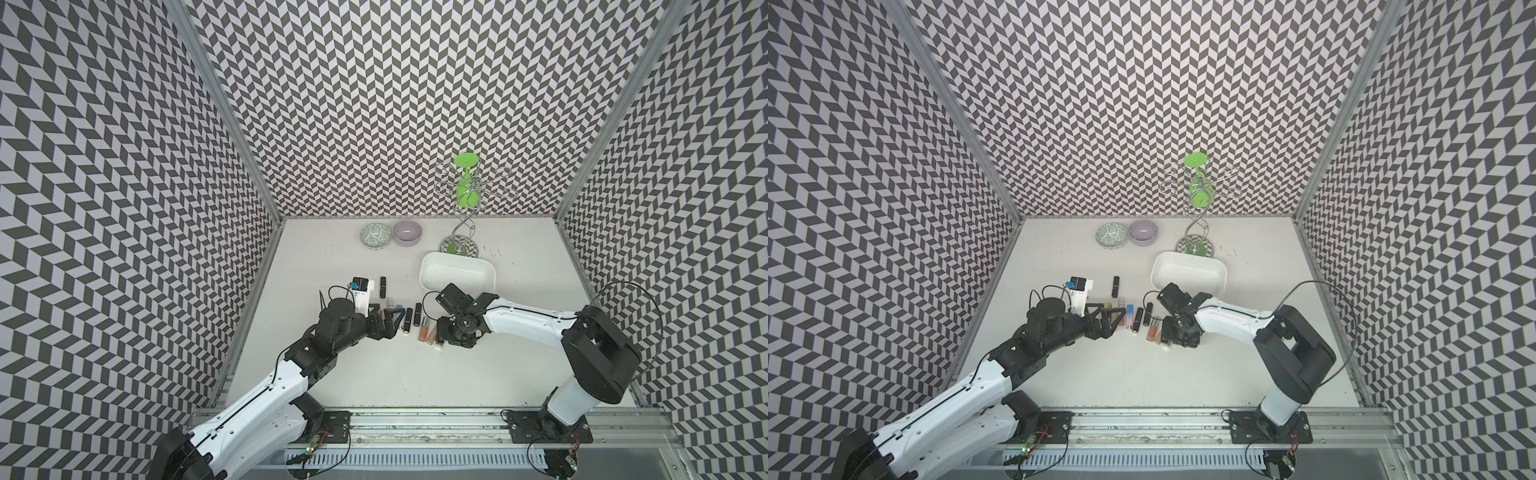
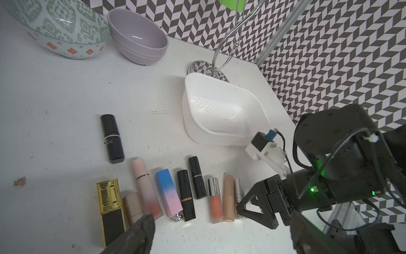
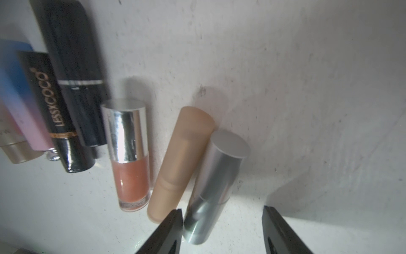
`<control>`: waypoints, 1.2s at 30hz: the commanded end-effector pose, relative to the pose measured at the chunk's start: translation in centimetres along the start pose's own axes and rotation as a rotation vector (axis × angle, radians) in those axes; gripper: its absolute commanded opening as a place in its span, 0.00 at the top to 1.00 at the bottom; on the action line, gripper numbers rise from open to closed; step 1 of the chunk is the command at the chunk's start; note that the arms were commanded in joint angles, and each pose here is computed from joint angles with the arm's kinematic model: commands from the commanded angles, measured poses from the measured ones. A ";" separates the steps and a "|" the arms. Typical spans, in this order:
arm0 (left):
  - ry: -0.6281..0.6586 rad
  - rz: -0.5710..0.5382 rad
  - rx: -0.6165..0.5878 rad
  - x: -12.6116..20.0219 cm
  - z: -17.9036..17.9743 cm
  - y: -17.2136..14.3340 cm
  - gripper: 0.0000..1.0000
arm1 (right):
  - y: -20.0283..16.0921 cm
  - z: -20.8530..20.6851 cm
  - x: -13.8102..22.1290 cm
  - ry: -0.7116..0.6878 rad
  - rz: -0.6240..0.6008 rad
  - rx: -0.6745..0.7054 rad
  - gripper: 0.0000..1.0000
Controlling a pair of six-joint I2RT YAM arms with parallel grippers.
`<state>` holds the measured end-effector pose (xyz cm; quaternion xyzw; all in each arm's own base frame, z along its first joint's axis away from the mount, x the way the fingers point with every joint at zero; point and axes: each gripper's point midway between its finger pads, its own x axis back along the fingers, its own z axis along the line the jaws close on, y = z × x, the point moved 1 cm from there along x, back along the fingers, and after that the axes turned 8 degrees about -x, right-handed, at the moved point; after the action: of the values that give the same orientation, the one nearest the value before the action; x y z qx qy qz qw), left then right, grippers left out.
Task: Put the lipstick into the storage box
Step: Pick up the lipstick at the center of the board.
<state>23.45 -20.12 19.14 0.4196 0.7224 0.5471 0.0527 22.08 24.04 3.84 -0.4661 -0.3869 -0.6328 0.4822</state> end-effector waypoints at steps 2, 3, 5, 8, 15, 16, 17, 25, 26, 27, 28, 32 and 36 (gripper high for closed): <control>0.013 -0.001 -0.013 0.2 0.3 -0.3 0.01 | 0.2 0.4 -0.1 -0.011 -0.017 0.010 0.40; 0.013 0.000 -0.012 0.2 0.3 -0.3 0.01 | 0.1 0.3 -0.1 -0.013 -0.017 0.012 0.41; 0.013 0.001 -0.010 0.2 0.4 -0.4 0.01 | 0.0 0.4 -0.1 -0.014 -0.015 0.016 0.42; 0.015 0.004 -0.004 0.2 0.4 -0.6 0.01 | -0.1 0.4 -0.1 -0.017 -0.015 0.023 0.45; 0.015 0.001 0.001 0.3 0.4 -0.5 0.01 | -0.2 0.2 -0.4 -0.029 -0.014 0.039 0.50; 0.016 0.002 0.003 0.2 0.4 -0.6 0.01 | -0.2 0.2 -0.5 -0.036 -0.017 0.042 0.52; 0.016 0.002 0.004 0.2 0.4 -0.6 0.01 | -0.1 0.0 -0.5 -0.043 -0.019 0.046 0.53; 0.022 0.003 0.014 0.2 0.6 -0.7 0.01 | -0.1 -1.0 -1.2 -0.092 -0.025 0.070 0.60; 0.023 0.004 0.016 0.2 0.6 -0.7 0.01 | -0.1 -1.0 -1.2 -0.095 -0.027 0.074 0.62; 0.024 0.002 0.017 0.2 0.6 -0.6 0.01 | -0.1 -1.0 -1.2 -0.096 -0.030 0.076 0.63; 0.026 0.001 0.018 0.2 0.7 -0.6 0.01 | 0.0 -1.0 -1.1 -0.098 -0.033 0.079 0.65; 0.026 0.000 0.023 0.1 0.7 -0.6 0.01 | 0.1 -0.9 -0.9 -0.097 -0.040 0.088 0.69; 0.021 0.002 0.029 -0.1 0.6 -0.5 0.01 | 0.3 -0.7 -0.5 -0.088 -0.055 0.099 0.77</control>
<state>23.39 -19.81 18.48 0.4177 0.7277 0.5426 0.0398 21.91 23.57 3.02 -0.4635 -0.4344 -0.6076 0.4767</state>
